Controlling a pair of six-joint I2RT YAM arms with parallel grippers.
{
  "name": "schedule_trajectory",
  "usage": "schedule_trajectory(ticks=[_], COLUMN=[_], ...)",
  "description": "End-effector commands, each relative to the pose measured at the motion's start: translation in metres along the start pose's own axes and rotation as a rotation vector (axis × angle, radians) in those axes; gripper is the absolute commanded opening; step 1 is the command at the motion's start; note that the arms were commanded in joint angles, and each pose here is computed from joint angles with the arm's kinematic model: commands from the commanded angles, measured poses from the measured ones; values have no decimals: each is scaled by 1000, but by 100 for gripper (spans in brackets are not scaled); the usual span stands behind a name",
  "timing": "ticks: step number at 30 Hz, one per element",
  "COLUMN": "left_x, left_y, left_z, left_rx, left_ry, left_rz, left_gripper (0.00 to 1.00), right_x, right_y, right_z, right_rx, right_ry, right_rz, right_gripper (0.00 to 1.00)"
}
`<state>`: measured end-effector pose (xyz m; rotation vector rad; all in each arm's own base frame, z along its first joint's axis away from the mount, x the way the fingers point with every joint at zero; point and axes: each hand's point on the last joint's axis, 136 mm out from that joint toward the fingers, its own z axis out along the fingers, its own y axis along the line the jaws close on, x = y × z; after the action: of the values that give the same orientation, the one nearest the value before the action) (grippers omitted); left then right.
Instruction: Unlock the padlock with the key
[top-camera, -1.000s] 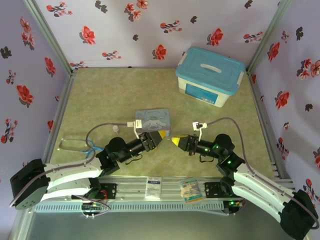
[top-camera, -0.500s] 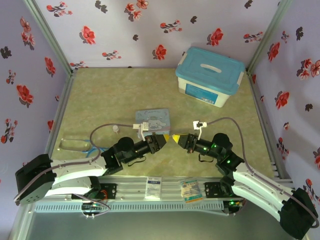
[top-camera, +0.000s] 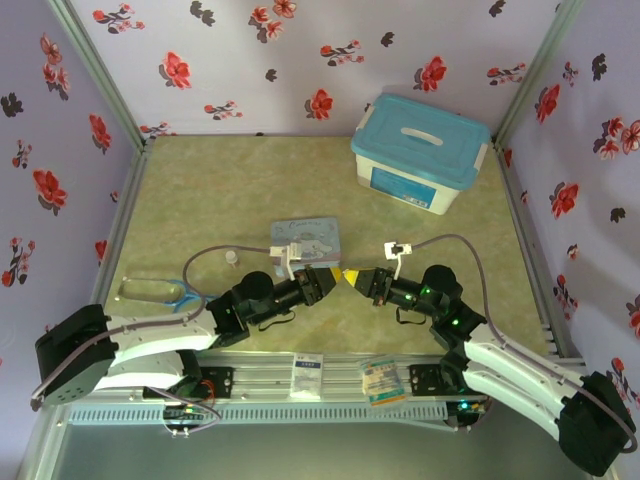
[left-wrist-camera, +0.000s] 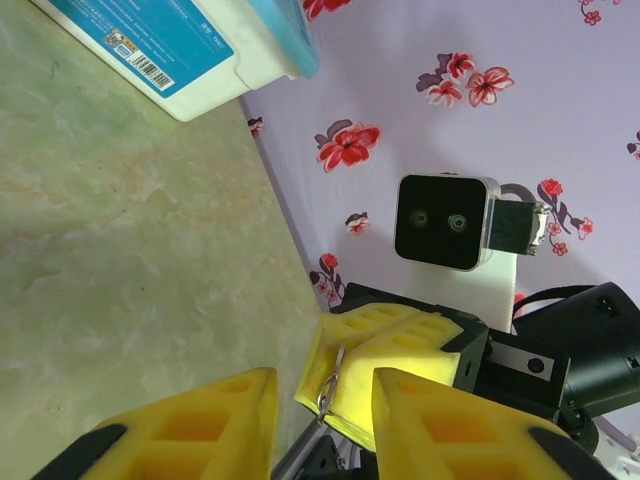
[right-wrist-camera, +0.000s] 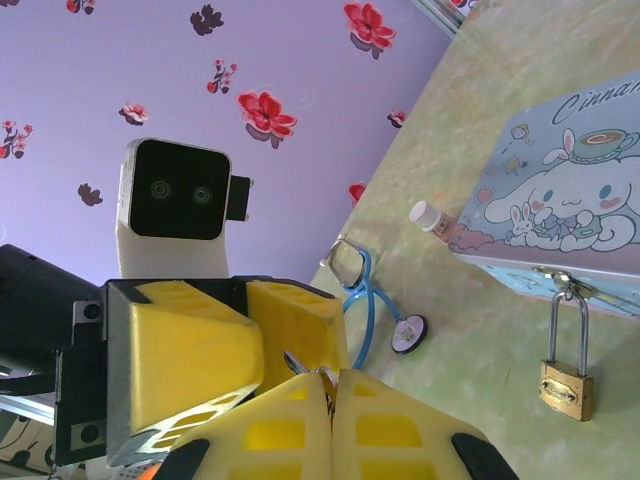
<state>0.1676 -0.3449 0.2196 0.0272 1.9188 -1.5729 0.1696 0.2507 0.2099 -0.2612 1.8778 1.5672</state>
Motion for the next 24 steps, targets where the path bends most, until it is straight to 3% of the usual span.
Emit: schedule_trajectory(ticks=[1,4,10,13,14,16,17,19,24], left_x=[-6,-5,-6,-8,-8,-11,-11,-12,-16], left_y=[-10,-14,-12,-12,-13,-13,-11,-10,-25], left_z=[5,8,11,9,8,4,2,-5,-20], left_rx=[20,39,42,46,50,41,29,7,60], left_ry=[-20,-13,-12,-17,-15,-12,-2,45,151], left_rz=[1,-9,-15,-17,-13,5,15,55,85], left_gripper=[26,22,0,0,0,0,0,0,0], right_x=[-8,-7,-7,-3,-2,-2,-3,-9,-14], right_y=[9,8,8,8,9,4,5,12,28], right_z=[0,0,1,1,1,-2,-4,-10,-10], right_rx=[-23,-20,-23,-26,-27,7,9,-23,-114], right_ry=[-23,-23,-21,-2,3,11,5,-10,25], right_rz=[-29,-26,-31,-31,-32,-35,-40,-51,-24], right_gripper=[0,0,0,0,4,61,70,76,76])
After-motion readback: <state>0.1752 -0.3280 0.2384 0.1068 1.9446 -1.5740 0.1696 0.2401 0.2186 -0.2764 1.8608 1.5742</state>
